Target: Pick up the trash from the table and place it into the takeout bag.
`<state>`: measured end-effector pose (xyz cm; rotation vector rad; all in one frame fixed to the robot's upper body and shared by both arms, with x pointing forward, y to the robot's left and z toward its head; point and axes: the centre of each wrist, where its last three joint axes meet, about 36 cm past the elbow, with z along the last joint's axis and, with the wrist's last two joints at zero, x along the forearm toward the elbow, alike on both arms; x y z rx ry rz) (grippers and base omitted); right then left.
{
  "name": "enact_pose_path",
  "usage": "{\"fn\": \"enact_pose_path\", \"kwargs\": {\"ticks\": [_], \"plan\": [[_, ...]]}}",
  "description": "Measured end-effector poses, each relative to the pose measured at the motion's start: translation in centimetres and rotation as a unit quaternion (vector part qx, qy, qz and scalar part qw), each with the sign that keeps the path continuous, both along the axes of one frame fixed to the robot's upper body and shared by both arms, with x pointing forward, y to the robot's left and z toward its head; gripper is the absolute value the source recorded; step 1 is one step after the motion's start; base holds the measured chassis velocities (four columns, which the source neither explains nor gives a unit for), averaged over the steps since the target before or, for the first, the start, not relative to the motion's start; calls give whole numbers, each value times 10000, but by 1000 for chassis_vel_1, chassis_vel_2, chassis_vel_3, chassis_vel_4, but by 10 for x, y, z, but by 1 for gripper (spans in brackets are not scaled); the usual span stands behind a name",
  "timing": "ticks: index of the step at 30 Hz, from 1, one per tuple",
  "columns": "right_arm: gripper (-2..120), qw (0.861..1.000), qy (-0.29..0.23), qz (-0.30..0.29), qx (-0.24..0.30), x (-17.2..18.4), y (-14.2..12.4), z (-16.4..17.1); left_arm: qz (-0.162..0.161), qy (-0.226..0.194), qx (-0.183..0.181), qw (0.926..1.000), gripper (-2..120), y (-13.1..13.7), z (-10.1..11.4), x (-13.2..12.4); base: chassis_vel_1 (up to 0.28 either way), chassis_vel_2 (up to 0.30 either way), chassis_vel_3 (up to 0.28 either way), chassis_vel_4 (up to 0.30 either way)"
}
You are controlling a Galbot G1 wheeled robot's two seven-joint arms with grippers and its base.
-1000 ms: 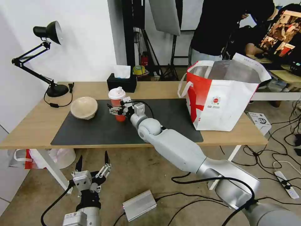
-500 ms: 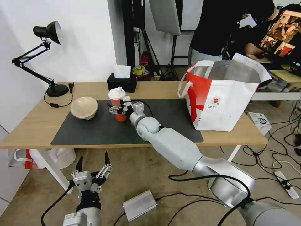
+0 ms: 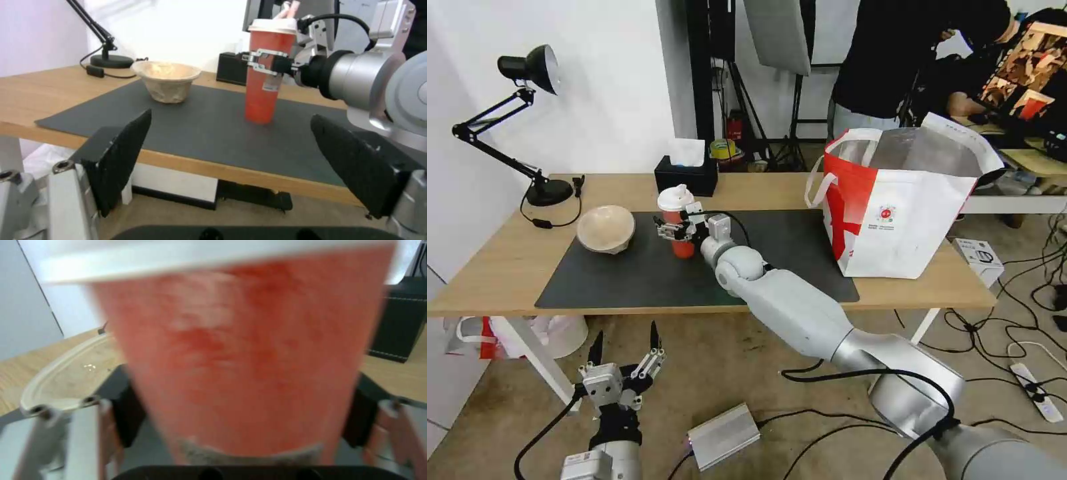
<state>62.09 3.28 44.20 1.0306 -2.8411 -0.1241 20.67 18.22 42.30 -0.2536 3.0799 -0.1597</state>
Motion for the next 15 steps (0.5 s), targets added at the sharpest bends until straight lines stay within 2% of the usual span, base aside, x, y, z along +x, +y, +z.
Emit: {"fn": "enact_pose_path", "kwargs": {"ticks": [3, 4, 7, 8, 11, 15], "plan": [[61, 10000, 21, 1, 19, -1, 1, -1, 34, -15, -18, 10000, 95, -1, 2, -1, 0, 0, 0, 0], [61, 10000, 21, 1, 19, -1, 1, -1, 34, -15, -18, 10000, 95, -1, 2, -1, 0, 0, 0, 0], [48, 10000, 30, 13, 26, -1, 2, -2, 45, -53, -19, 10000, 95, -1, 5, 0, 0, 0, 0, 0], [48, 10000, 30, 13, 26, -1, 2, -2, 45, -53, -19, 10000, 95, -1, 5, 0, 0, 0, 0, 0], [32, 10000, 30, 18, 42, -1, 2, -1, 46, -62, 34, 10000, 95, -1, 5, 0, 0, 0, 0, 0], [23, 10000, 4, 28, 58, -2, 0, 1, 29, -83, 44, 10000, 95, -2, 5, 1, 0, 0, 0, 0]]}}
